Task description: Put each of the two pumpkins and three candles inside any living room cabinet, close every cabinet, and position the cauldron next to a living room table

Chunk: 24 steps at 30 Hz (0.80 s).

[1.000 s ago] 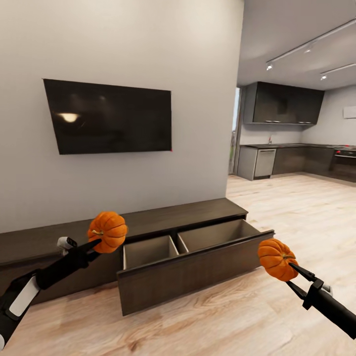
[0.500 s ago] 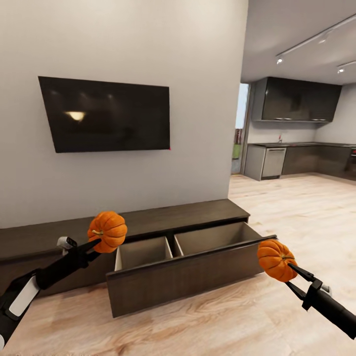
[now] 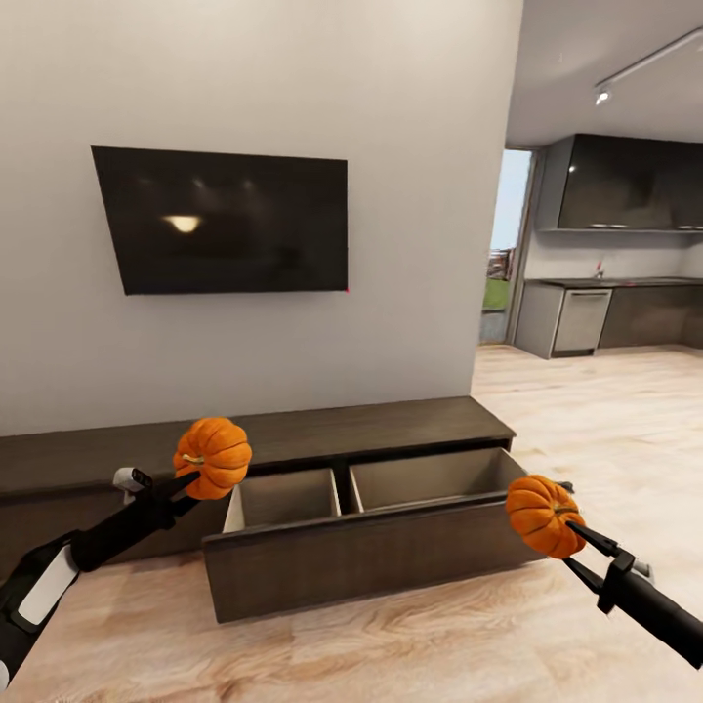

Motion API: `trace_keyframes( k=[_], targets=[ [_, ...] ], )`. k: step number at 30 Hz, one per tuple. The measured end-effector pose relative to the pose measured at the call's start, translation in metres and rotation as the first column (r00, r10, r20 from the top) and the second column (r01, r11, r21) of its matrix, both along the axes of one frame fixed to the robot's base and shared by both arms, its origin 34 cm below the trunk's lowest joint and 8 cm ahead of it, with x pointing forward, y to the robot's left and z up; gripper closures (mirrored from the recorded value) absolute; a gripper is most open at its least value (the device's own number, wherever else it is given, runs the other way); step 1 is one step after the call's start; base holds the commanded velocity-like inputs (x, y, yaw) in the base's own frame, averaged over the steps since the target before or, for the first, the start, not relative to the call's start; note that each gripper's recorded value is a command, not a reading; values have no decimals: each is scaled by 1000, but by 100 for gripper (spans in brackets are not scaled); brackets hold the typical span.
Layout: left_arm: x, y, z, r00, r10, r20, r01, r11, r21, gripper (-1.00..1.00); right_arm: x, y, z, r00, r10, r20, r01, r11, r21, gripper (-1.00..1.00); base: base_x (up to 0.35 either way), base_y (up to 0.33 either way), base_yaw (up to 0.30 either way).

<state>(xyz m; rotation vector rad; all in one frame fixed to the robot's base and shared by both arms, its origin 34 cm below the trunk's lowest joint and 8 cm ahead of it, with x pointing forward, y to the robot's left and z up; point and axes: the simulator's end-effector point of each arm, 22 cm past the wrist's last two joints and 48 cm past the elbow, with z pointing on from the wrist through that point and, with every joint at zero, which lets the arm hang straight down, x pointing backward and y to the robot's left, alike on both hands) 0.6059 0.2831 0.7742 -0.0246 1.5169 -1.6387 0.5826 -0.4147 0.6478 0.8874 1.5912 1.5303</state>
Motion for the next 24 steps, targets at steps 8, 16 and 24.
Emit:
trace_keyframes(
  k=[8,16,24],
  targets=[
    [1,-7,-7,1000,-10,-13,10,1000,-2,100,4,-1,-3,999,11,-37,-14,997,-70,100,139,-279,205],
    [3,-10,-11,1000,-16,-21,16,1000,-5,100,18,10,39,998,55,-13,-57,969,-242,100,140,-279,188],
    [3,-13,-6,1000,-26,-4,26,1000,-2,100,24,1,23,995,6,-99,-43,928,-370,100,140,-279,98]
  ],
)
